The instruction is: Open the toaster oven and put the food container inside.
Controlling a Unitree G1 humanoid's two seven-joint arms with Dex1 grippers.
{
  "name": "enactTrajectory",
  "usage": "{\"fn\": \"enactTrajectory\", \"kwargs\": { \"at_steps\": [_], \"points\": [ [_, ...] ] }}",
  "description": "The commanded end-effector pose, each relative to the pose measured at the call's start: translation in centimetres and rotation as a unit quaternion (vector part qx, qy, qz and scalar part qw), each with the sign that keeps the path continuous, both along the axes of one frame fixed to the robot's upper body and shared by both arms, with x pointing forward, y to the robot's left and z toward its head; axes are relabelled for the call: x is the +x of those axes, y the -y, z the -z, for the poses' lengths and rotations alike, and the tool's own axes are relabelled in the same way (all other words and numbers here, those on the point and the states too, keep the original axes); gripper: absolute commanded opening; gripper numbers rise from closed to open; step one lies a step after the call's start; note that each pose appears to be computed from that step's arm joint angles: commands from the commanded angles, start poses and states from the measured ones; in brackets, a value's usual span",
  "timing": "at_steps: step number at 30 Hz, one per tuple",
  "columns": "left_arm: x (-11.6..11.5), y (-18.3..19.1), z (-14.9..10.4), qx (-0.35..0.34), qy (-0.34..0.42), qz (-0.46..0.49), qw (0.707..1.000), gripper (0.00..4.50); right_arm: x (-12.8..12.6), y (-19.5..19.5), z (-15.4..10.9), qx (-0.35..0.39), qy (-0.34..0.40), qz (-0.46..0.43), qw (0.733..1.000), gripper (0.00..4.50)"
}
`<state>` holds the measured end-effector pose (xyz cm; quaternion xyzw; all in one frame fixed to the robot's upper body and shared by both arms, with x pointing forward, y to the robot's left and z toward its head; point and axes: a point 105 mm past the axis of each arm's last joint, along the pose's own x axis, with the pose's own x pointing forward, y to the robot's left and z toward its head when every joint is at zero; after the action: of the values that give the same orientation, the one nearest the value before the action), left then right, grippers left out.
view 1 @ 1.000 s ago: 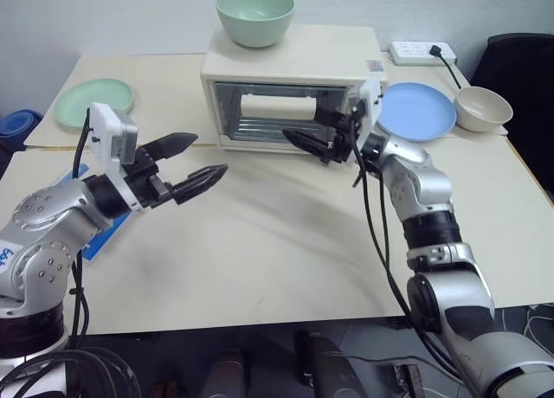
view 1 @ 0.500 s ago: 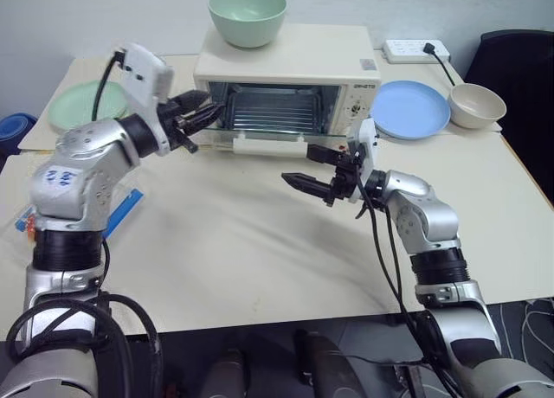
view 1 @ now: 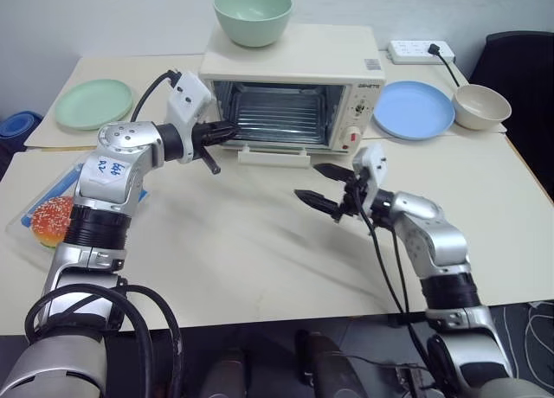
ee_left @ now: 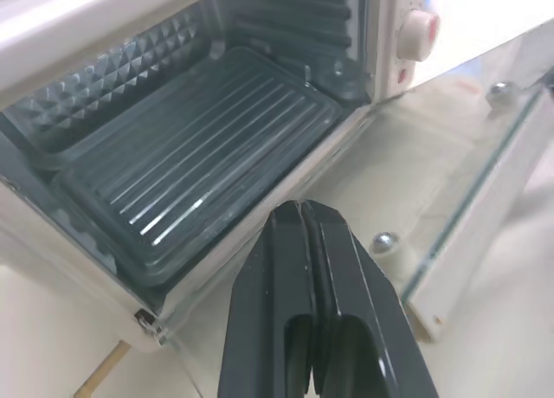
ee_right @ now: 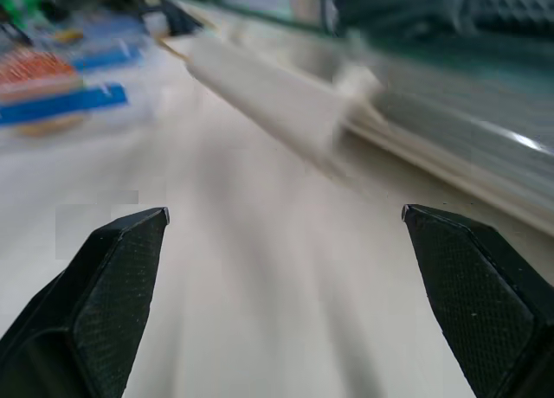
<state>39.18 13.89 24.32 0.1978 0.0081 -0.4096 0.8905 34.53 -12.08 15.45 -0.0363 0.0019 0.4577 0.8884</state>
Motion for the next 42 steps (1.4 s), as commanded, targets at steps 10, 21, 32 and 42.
{"fn": "enactTrajectory", "kwargs": {
  "at_steps": [10, 21, 32, 42],
  "points": [
    [-1.4, -0.5, 6.9, 0.043, -0.095, -0.042, 0.994, 0.04, -8.8, 1.9, -5.2, 0.004, 0.009, -0.117, 0.993, 4.50],
    [-4.1, -1.7, 6.7, -0.037, -0.128, -0.122, 0.984, 0.64, -9.5, -0.8, -11.6, 0.006, 0.089, -0.198, 0.976, 4.50],
    [-14.3, -10.2, 6.5, -0.195, -0.152, -0.356, 0.901, 3.94, -8.0, -1.6, -10.3, -0.007, 0.069, -0.272, 0.960, 4.50],
    [-23.1, -19.2, 7.9, -0.332, -0.106, -0.524, 0.777, 4.48, -6.2, -1.9, -9.5, -0.021, 0.066, -0.331, 0.941, 4.50]
  ]
}}
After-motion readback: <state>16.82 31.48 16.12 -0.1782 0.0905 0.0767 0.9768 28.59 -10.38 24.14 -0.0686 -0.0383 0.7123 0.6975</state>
